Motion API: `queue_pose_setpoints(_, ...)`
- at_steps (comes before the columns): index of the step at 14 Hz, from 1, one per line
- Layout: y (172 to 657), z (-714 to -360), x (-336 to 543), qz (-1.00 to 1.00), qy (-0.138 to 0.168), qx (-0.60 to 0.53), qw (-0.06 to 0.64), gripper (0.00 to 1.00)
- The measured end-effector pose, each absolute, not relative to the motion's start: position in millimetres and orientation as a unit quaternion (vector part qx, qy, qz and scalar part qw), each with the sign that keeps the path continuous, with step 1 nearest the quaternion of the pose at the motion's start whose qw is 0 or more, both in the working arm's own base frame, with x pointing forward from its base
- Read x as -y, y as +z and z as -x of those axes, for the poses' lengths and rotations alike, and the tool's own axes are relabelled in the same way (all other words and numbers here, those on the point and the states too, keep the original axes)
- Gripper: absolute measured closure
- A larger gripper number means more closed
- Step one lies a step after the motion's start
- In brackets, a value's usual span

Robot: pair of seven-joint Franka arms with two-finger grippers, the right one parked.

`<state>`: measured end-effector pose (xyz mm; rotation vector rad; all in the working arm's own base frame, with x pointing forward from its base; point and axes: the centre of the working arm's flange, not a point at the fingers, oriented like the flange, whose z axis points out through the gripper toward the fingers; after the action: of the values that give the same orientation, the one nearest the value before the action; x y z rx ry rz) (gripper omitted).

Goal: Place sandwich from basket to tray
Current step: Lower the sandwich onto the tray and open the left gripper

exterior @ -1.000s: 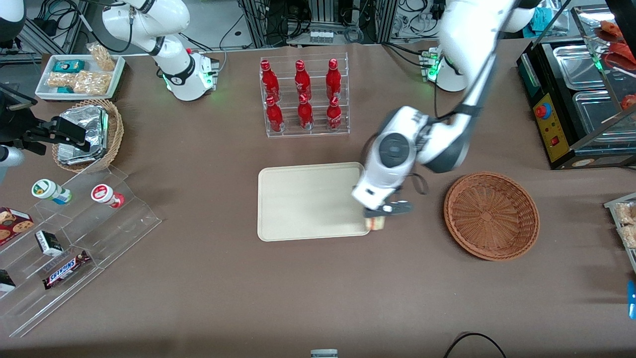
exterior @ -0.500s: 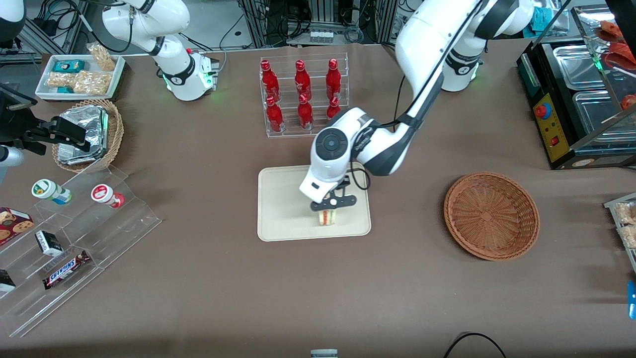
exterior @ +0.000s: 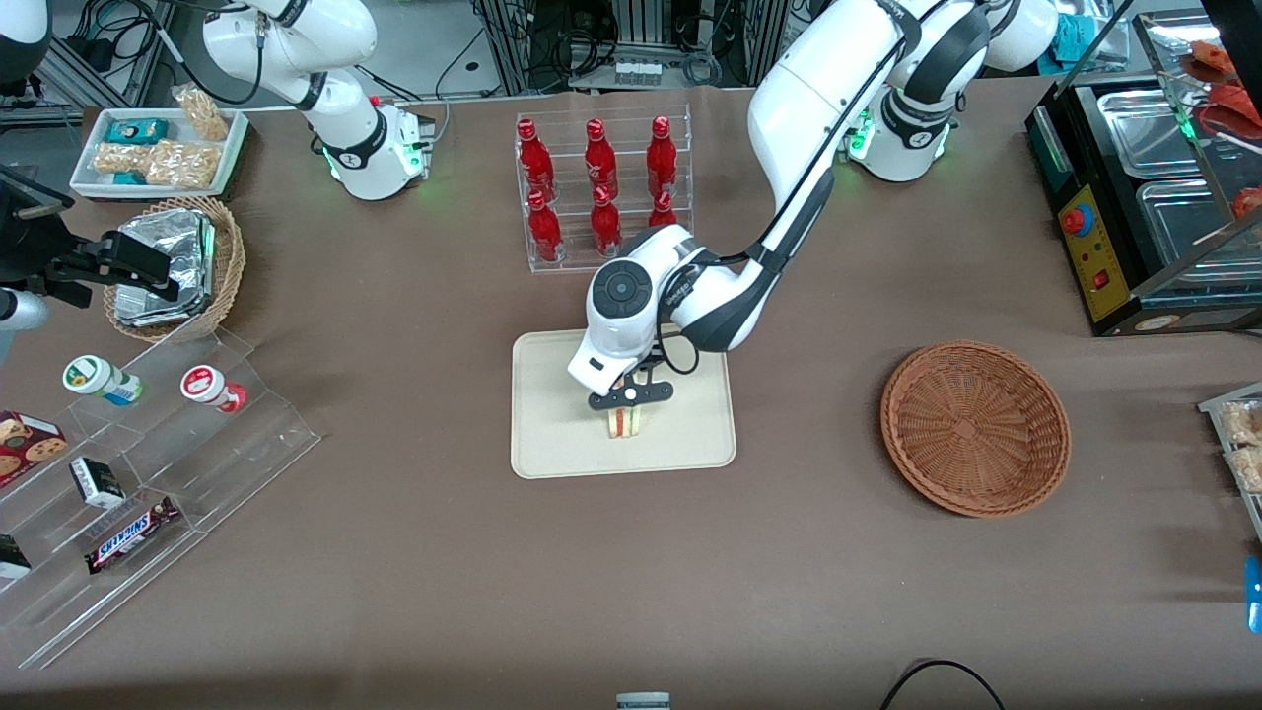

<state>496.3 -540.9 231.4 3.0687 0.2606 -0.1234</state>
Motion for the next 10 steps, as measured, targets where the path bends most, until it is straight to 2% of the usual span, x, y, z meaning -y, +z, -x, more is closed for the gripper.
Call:
queue_pose_setpoints(2,236,-497,544,-0.994,-0.038,-0.093,0.033,0.67)
queue_pose_setpoints(4,248,-501,546,-0.994,-0.032,-0.097,0.041,0.47)
queue_pose_setpoints(8,309,-508,537,-0.994,-0.024,-0.100,0.038,0.07)
queue_pose_setpoints(9,332,-515,523,-0.993,-0.026,-0.108,0.029,0.00)
queue_pose_setpoints(10,354,-523,504,-0.992,-0.033,-0.120,0.016,0.00)
